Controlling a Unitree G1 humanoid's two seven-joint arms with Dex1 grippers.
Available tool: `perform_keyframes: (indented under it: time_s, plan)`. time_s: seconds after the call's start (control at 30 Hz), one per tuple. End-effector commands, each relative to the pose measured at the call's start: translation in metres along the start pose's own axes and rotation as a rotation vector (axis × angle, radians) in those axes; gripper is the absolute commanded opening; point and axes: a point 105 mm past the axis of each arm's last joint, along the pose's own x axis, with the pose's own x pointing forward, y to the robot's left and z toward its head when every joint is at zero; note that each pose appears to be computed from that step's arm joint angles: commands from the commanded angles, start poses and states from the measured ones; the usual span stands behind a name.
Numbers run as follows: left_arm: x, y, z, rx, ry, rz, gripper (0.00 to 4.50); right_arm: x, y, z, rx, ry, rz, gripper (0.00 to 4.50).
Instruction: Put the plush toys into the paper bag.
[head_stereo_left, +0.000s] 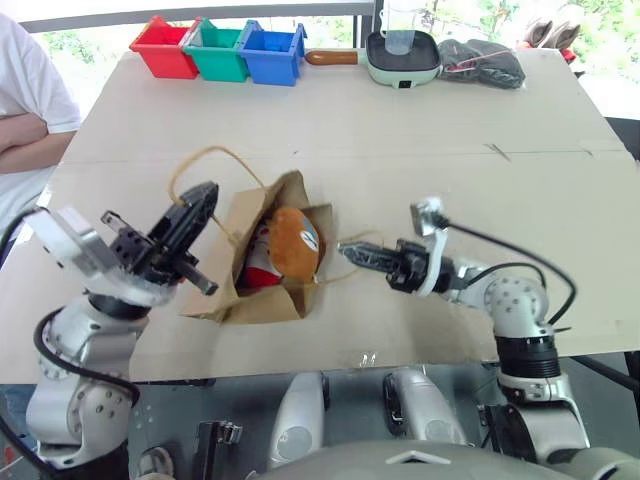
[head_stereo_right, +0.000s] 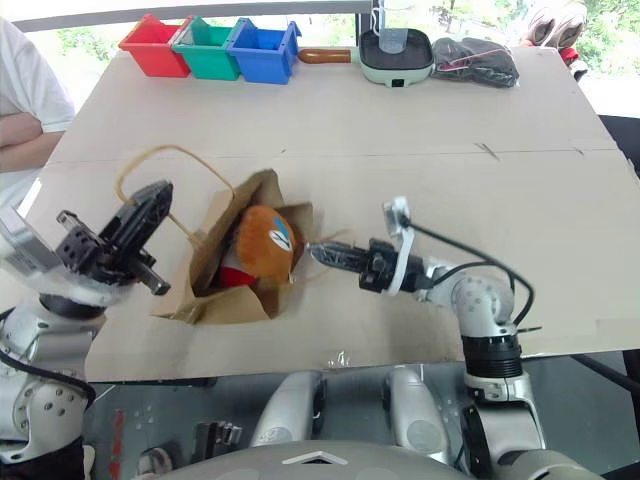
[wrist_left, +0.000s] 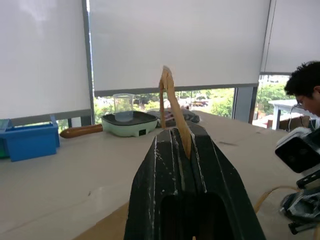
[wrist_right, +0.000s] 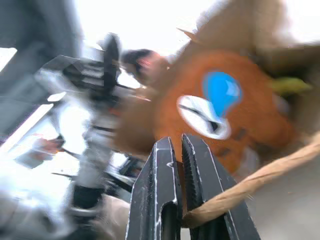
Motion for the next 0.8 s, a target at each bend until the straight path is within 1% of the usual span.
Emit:
perform_keyframes:
  time_s: [0.03, 0.07, 0.13, 0.2, 0.23, 0.27, 0.33, 0.37, 0.4, 0.47, 0.5, 0.6, 0.67, 0.73, 0.8]
  plan:
    - [0.013, 0.021, 0.012, -0.052, -0.067, 0.063, 0.00, 0.023, 0.059, 0.037, -0.192, 0.005, 0.180, 0.05]
    - [0.020, 0.028, 0.013, -0.062, -0.092, 0.069, 0.00, 0.026, 0.062, 0.042, -0.219, 0.013, 0.173, 0.05]
    - [0.030, 0.038, 0.009, -0.082, -0.096, 0.069, 0.00, 0.025, 0.055, 0.044, -0.231, 0.026, 0.097, 0.05]
    - [0.037, 0.043, -0.007, -0.079, -0.052, 0.068, 0.00, 0.011, 0.041, 0.043, -0.223, 0.017, -0.013, 0.05]
    - [0.042, 0.043, -0.012, -0.083, -0.055, 0.052, 0.00, 0.005, 0.042, 0.047, -0.237, 0.000, -0.041, 0.05]
    - [0.049, 0.042, -0.016, -0.107, -0.052, 0.036, 0.00, 0.002, 0.049, 0.056, -0.263, -0.033, -0.043, 0.05]
    - [0.063, 0.037, -0.027, -0.132, -0.012, -0.010, 0.00, -0.001, 0.061, 0.071, -0.301, -0.085, -0.058, 0.05]
    - [0.069, 0.036, -0.033, -0.135, 0.002, -0.040, 0.00, -0.005, 0.058, 0.073, -0.309, -0.086, -0.094, 0.05]
    - [0.072, 0.031, -0.038, -0.134, 0.008, -0.065, 0.00, -0.013, 0.057, 0.072, -0.311, -0.083, -0.124, 0.05]
    - [0.077, 0.034, -0.050, -0.166, 0.033, -0.069, 0.00, -0.023, 0.047, 0.072, -0.313, -0.074, -0.211, 0.05]
    - [0.081, 0.030, -0.057, -0.137, 0.053, -0.088, 0.00, -0.027, 0.049, 0.072, -0.333, -0.062, -0.233, 0.05]
    - [0.098, 0.029, -0.064, -0.179, 0.048, -0.155, 0.00, -0.021, 0.048, 0.081, -0.390, -0.044, -0.281, 0.05]
    - [0.108, 0.026, -0.076, -0.165, 0.071, -0.184, 0.00, -0.027, 0.041, 0.082, -0.371, -0.053, -0.317, 0.05]
    - [0.117, 0.025, -0.078, -0.171, 0.066, -0.193, 0.00, -0.034, 0.031, 0.078, -0.408, 0.011, -0.388, 0.05]
    - [0.120, 0.023, -0.079, -0.156, 0.070, -0.227, 0.00, -0.032, 0.032, 0.079, -0.439, 0.038, -0.390, 0.05]
